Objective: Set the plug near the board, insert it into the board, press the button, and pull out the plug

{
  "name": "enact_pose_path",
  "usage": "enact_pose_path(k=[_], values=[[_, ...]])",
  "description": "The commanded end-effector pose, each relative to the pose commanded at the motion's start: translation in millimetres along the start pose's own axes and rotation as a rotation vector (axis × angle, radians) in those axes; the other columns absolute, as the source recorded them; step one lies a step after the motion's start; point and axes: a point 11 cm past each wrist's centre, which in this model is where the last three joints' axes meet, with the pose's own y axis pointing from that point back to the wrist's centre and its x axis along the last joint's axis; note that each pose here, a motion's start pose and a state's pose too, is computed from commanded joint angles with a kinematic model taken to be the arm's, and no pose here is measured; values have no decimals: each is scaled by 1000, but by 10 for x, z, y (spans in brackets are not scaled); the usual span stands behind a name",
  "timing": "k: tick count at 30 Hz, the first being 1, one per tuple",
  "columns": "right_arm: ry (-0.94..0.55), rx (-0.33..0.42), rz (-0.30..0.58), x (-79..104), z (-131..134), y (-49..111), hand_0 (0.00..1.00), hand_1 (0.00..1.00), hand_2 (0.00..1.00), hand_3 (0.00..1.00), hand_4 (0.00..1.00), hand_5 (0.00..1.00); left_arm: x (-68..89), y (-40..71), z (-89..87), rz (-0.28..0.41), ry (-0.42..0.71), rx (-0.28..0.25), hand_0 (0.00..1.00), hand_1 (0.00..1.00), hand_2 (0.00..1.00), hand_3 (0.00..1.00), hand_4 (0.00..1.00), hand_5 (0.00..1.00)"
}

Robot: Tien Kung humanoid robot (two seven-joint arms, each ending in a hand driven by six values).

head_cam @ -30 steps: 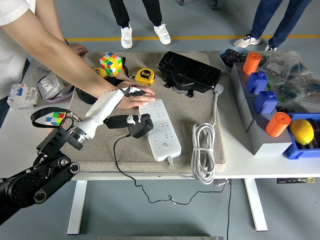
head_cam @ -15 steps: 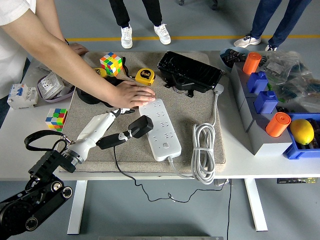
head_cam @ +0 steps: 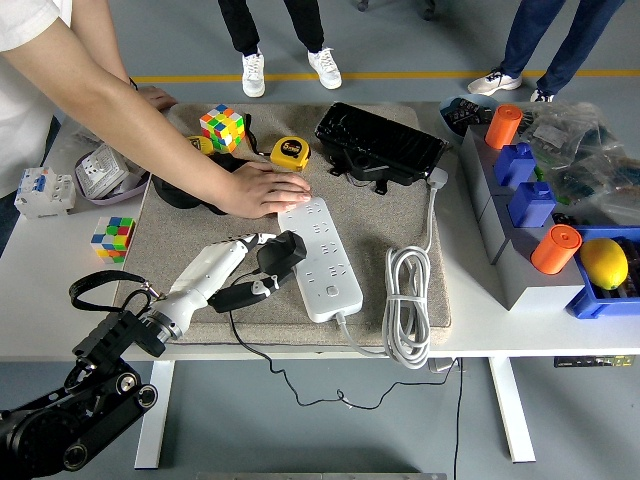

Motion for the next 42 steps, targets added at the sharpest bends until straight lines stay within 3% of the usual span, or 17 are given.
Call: enact_pose_path(k=[18, 30, 42], values=[[-11, 0, 1, -12, 11, 2, 608, 593, 547, 545, 789, 278, -86, -110, 124, -39, -18, -30, 819, 837, 841, 822, 812, 979], [-13, 6, -5, -39, -10, -1, 607, 593, 547, 545, 788, 276, -50, -209, 229, -38, -28, -57, 818, 830, 838, 817, 815, 976], [-14, 8, -5, -41, -15, -1, 605, 593, 547, 544, 788, 275, -53, -237, 237, -49, -39, -53, 816, 827, 828, 811, 824, 978]])
